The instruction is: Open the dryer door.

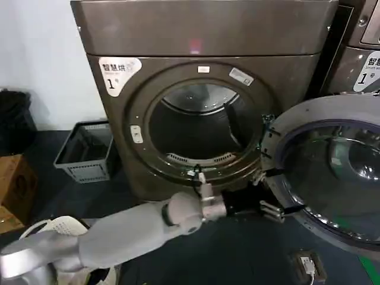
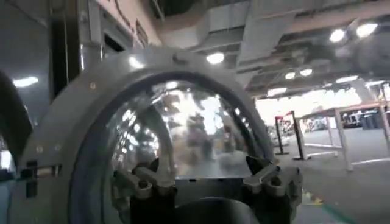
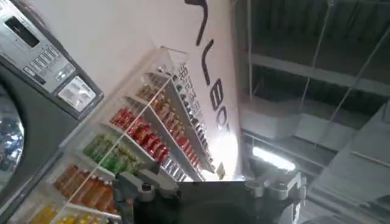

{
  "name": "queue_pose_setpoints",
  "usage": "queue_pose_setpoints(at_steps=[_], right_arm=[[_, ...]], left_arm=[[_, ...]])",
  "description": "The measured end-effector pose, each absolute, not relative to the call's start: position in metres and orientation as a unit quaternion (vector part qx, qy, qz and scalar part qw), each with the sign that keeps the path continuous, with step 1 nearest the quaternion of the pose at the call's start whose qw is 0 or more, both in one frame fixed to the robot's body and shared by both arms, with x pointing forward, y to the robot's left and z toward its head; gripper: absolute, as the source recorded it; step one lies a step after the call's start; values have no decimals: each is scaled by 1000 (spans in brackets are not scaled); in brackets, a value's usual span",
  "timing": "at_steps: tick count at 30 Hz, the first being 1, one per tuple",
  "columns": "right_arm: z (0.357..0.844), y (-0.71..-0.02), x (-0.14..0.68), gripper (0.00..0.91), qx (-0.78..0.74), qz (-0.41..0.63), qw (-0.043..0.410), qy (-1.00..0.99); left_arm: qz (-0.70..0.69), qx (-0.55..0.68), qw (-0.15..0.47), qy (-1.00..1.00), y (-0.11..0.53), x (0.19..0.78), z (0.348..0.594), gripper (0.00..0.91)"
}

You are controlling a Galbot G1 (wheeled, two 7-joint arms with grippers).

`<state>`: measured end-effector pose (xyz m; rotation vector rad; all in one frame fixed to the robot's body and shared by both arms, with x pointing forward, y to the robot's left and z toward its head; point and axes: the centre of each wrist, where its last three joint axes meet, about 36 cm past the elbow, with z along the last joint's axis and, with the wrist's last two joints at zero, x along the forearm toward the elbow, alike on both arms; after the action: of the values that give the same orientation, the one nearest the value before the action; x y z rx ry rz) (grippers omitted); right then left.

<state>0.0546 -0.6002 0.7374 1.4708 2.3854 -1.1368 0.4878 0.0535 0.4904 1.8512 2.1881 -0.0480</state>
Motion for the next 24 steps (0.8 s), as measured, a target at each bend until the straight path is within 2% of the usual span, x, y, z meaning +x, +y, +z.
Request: queue_pose_setpoints(at_steps=[10,24], right_arm=[[742,-597,49,907,497,-386,60,775],[745,-591,48,907,501,-391,72,769]], left_arm=[[54,629,100,769,127,475,486,907],[204,570,29,795,241,451,516,907]])
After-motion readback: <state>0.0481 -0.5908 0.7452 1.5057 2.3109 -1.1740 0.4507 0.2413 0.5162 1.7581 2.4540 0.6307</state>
